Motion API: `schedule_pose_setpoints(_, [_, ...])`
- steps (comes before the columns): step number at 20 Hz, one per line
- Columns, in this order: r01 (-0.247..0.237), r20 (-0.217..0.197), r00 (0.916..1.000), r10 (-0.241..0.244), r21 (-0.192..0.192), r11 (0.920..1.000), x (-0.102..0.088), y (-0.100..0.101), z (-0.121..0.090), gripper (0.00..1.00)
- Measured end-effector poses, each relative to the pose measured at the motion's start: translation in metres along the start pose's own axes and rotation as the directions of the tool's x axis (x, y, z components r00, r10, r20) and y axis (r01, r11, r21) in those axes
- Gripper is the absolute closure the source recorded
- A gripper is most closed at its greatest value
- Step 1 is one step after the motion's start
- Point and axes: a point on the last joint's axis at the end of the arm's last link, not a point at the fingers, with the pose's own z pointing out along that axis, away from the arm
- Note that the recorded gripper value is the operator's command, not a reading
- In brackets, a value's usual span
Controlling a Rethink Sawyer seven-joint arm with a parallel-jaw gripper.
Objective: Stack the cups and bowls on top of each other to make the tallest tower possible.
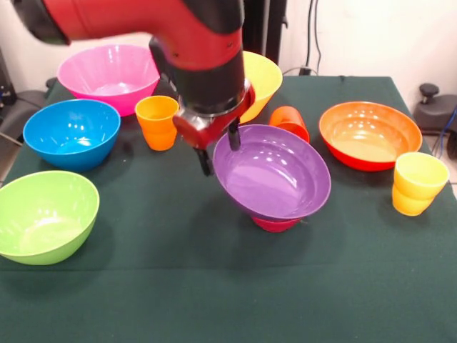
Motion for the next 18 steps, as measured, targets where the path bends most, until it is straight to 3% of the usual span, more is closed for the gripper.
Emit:
schedule_pose_setpoints(6, [0.022, 0.018, 0.9996, -0.023, 0.032, 0.9992, -0.002, 0.014, -0.017, 0.0])
schedule_pose_setpoints(18, [0.029, 0.068, 0.9971, -0.034, 0.072, 0.997, -0.008, 0.015, -0.012, 0.0])
